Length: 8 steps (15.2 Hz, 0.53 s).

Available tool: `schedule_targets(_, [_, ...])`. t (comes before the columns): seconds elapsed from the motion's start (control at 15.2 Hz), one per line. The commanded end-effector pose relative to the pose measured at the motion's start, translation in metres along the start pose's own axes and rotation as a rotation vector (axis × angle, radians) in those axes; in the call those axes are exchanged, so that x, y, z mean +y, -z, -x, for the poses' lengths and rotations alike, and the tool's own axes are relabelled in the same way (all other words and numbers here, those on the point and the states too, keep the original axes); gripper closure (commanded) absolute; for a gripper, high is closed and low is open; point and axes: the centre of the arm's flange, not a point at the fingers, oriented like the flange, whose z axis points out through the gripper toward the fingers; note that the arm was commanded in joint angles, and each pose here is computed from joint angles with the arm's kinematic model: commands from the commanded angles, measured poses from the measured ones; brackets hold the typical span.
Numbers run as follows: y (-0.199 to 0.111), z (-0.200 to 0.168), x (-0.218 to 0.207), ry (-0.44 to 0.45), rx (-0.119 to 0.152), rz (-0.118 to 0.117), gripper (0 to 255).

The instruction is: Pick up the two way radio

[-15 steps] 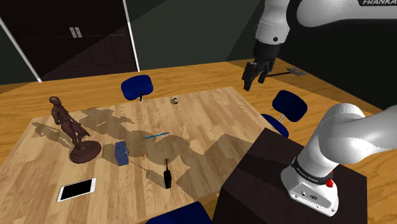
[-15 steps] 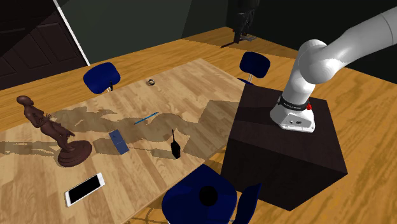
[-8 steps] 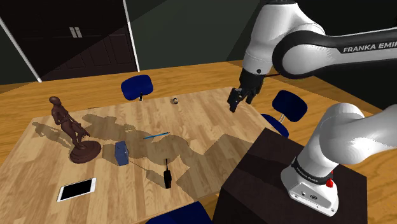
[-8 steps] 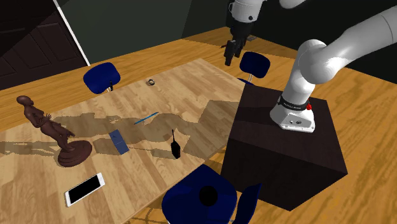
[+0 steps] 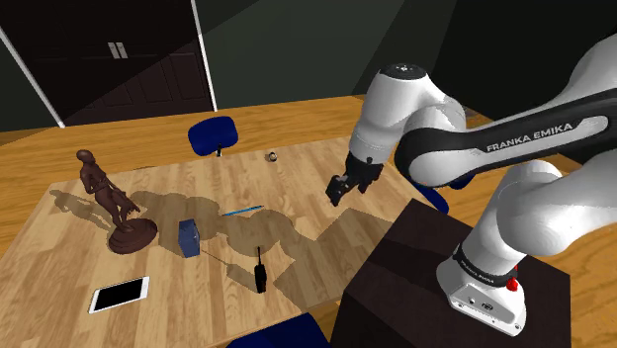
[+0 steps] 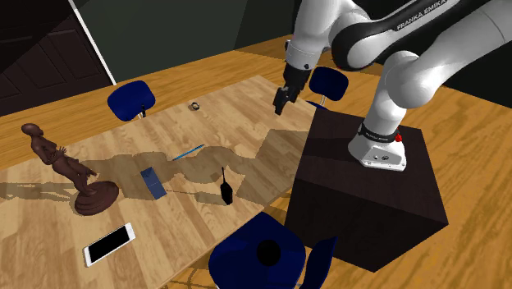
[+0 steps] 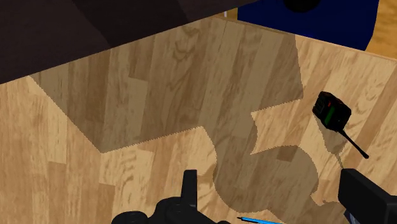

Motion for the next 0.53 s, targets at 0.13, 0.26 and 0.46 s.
schedule_targets(0.13, [-0.043,0.008,-0.033,-0.034,0.041,-0.002,0])
schedule_targets(0.26, [-0.064,0.011,-0.049,-0.050,0.060,-0.001,0])
schedule_targets(0.46, [-0.096,0.014,-0.074,-0.075,0.089,-0.001,0])
